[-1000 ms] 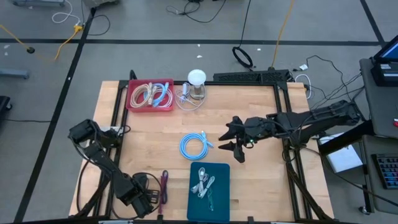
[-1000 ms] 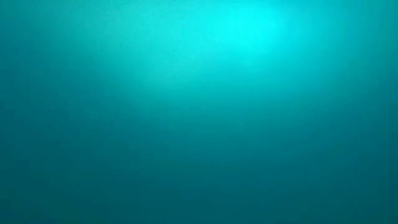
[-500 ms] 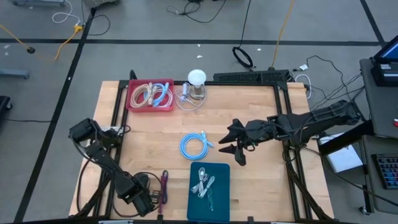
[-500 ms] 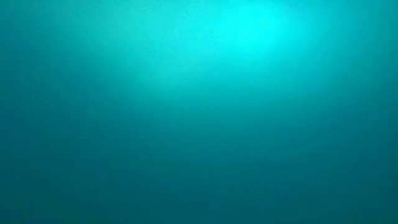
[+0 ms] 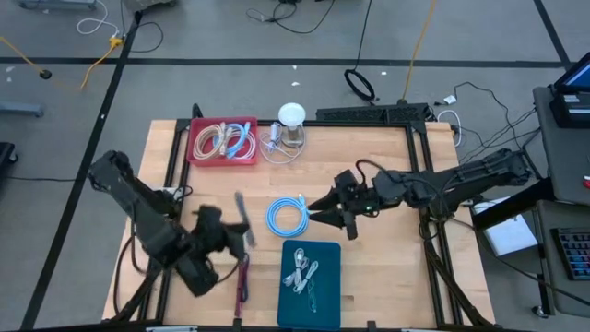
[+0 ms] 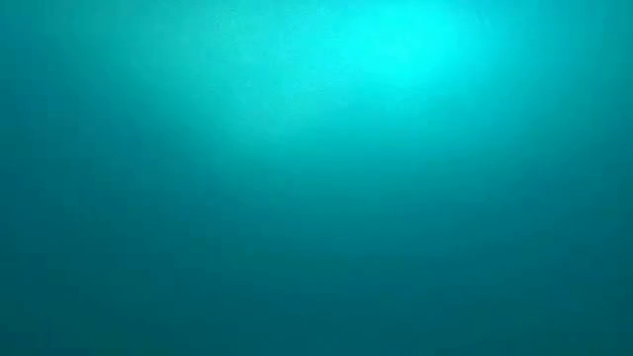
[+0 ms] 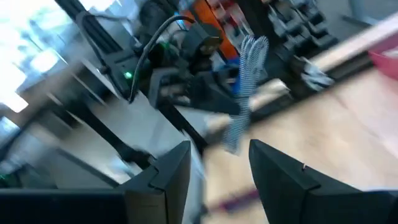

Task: Pick & Place USB Port
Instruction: Put the black USB cable into the blue bin

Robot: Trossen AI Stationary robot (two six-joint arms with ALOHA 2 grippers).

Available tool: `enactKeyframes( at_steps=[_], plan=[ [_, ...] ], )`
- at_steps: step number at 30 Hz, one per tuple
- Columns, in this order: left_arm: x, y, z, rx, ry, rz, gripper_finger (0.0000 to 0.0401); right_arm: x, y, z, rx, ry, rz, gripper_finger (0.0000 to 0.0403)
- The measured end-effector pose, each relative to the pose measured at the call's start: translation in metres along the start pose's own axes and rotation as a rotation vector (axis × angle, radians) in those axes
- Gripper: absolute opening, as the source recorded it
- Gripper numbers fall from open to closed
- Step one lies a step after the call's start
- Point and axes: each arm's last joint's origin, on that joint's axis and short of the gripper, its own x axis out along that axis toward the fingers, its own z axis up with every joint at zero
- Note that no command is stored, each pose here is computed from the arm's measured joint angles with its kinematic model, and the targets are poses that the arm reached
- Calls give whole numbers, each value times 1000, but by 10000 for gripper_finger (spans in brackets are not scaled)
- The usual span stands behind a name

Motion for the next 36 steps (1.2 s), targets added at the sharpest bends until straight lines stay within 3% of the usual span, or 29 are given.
enactKeyframes(
  at_steps=[5,8,12,16,26,36],
  plan=[
    [7,-49,39,174,-87,-164,8,18,-9,-3,245,-138,181,155],
    [11,-69,55,177,-128,-274,7,26,-24,-12,393,-154,239,155],
    [19,-75,64,184,-121,-313,7,26,-37,-20,474,-194,282,155],
    [27,-78,62,182,-55,-341,7,24,-41,-24,480,-223,312,155],
    [48,-86,64,154,13,-398,7,22,-40,-22,314,-259,312,155],
    [62,-87,70,136,61,-413,7,23,-40,-23,307,-241,327,155]
  ],
)
